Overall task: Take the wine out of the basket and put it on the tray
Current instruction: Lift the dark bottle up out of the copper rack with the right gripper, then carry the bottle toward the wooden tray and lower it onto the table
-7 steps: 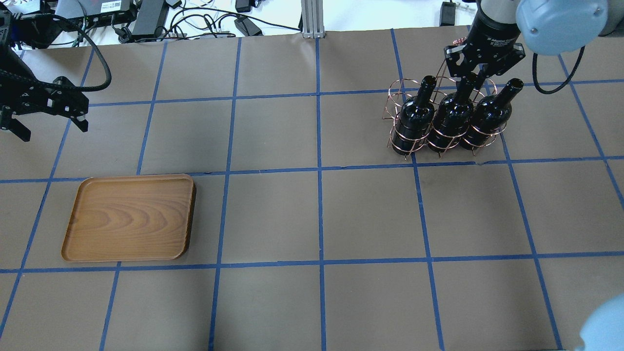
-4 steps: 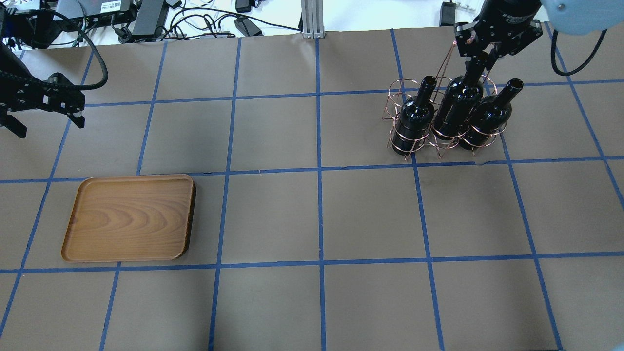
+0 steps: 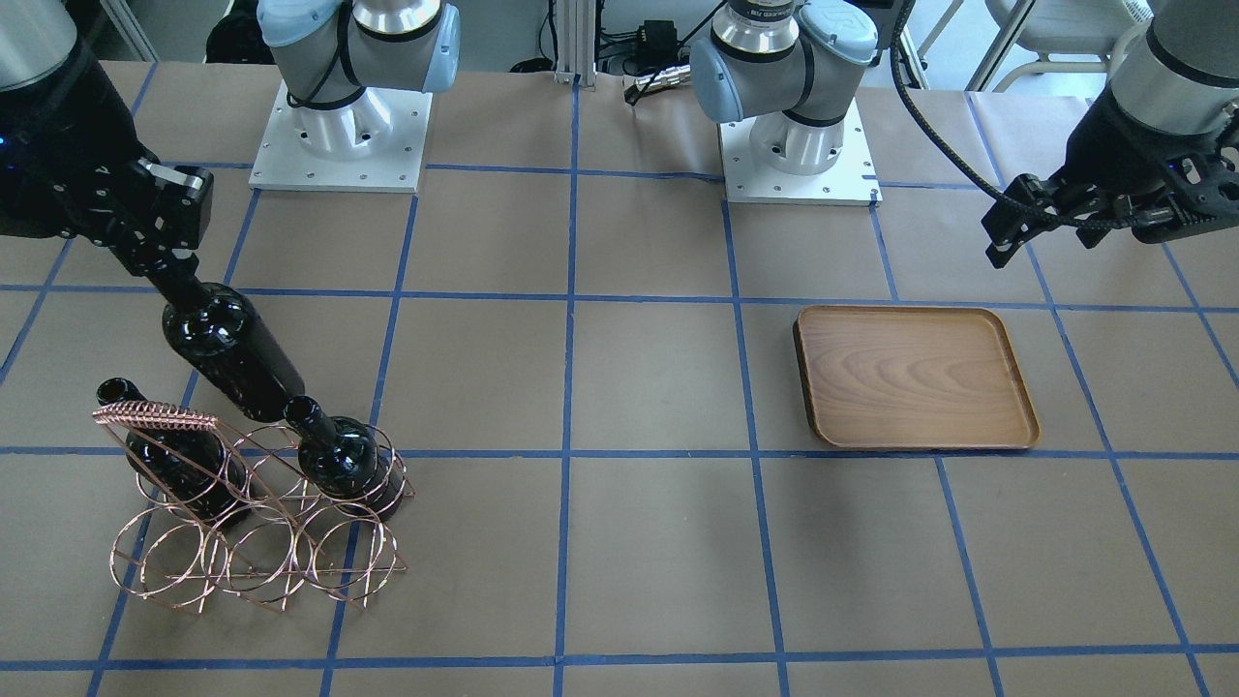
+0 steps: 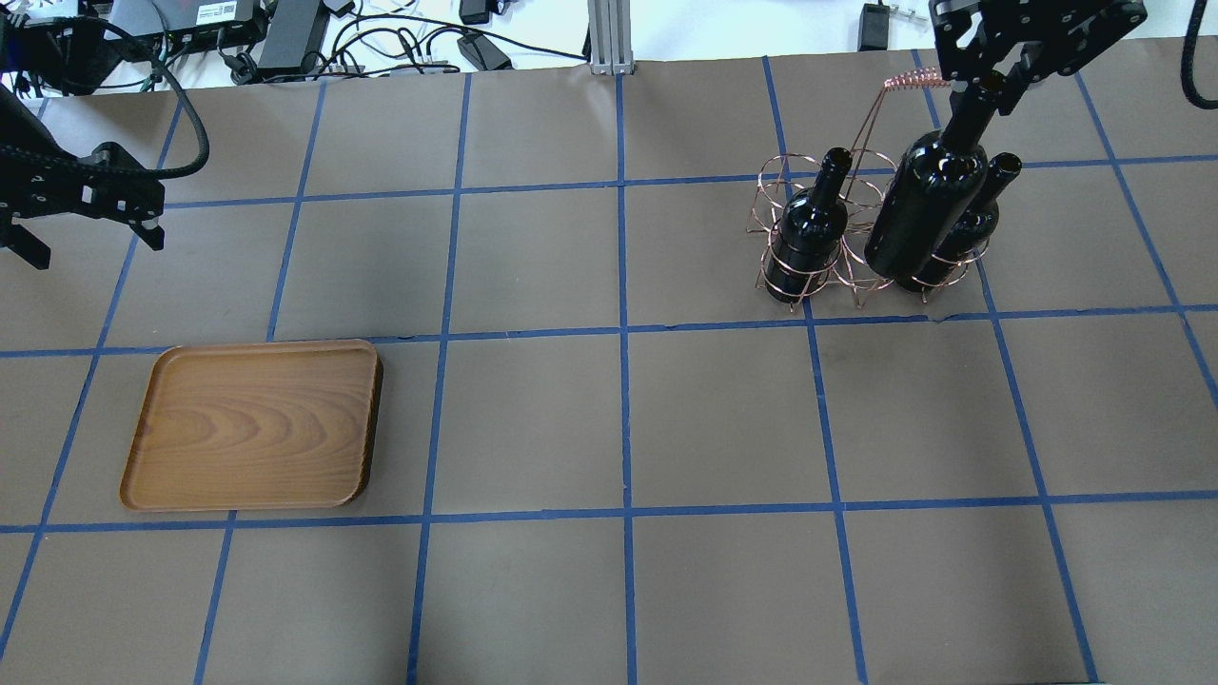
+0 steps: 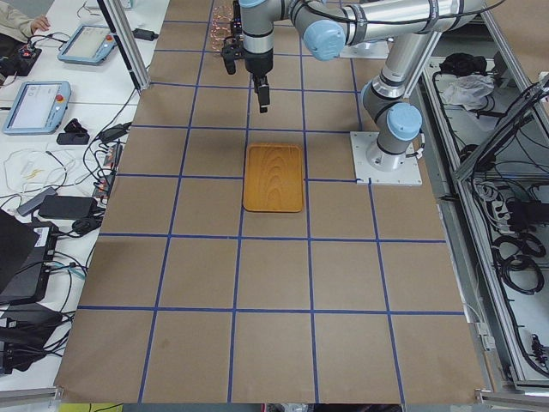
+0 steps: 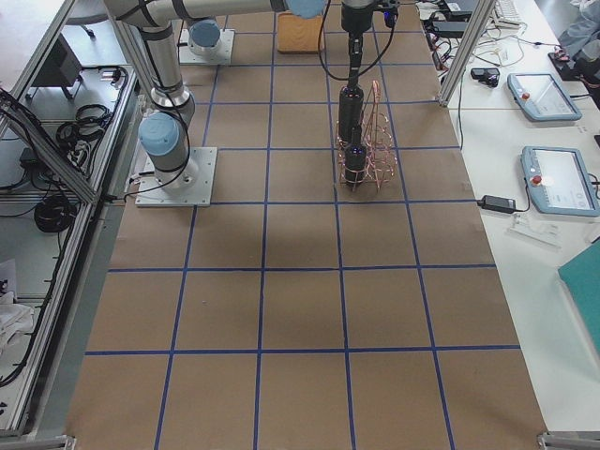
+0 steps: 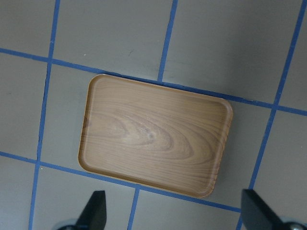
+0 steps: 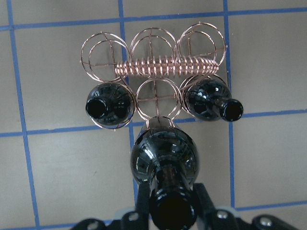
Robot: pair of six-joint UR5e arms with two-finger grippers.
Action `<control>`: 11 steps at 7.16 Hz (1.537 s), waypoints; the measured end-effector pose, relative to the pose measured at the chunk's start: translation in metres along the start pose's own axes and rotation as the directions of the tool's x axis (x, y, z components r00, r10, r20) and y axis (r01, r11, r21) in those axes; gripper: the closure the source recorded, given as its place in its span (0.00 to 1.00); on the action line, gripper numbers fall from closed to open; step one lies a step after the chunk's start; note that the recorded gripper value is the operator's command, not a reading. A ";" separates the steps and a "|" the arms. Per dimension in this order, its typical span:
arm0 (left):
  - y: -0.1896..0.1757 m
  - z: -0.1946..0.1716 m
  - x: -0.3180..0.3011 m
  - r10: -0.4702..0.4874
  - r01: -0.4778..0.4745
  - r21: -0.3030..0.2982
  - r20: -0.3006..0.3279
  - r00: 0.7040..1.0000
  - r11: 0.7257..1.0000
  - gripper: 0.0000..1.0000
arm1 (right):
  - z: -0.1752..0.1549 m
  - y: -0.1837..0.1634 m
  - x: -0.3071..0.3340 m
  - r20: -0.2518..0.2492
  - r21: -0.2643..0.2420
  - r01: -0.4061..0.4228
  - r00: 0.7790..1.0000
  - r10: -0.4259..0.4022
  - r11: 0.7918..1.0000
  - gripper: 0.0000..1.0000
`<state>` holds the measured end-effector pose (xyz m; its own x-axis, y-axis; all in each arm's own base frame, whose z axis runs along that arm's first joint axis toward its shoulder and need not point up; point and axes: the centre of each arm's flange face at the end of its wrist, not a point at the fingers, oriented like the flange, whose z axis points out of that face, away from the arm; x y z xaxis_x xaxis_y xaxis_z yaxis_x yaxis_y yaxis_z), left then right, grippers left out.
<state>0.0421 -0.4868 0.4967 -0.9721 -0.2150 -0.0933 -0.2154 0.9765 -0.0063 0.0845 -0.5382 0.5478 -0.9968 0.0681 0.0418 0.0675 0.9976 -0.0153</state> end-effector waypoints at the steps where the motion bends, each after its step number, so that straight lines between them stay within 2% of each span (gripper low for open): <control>1: 0.000 0.000 -0.001 -0.002 0.002 -0.001 0.002 1.000 1.000 0.00 | 0.010 0.014 -0.006 0.008 -0.050 -0.013 1.000 0.014 0.999 0.94; 3: 0.000 0.001 -0.010 0.008 -0.008 -0.002 0.002 1.000 1.000 0.00 | 0.033 0.044 -0.034 0.007 -0.108 -0.036 0.999 0.037 0.994 0.97; 4: -0.001 0.001 -0.017 0.016 -0.016 -0.003 0.002 1.000 1.000 0.00 | 0.041 0.054 -0.061 -0.001 -0.107 -0.064 0.998 0.064 0.992 0.97; 7: -0.003 0.003 -0.031 0.027 -0.027 -0.008 0.003 1.000 1.000 0.00 | 0.063 0.074 -0.176 0.002 -0.030 -0.172 0.985 0.172 0.985 0.99; 11: -0.006 0.009 -0.062 0.036 -0.036 -0.017 -0.002 0.999 0.999 0.00 | 0.098 0.107 -0.318 0.042 0.012 -0.337 0.941 0.336 0.941 0.99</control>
<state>0.1043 -0.4791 0.4932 -0.9794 -0.1798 -0.0917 -0.1818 0.9832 0.0142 0.4049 -0.4548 0.4352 -0.9169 0.3991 -0.0080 0.3991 0.9160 -0.0407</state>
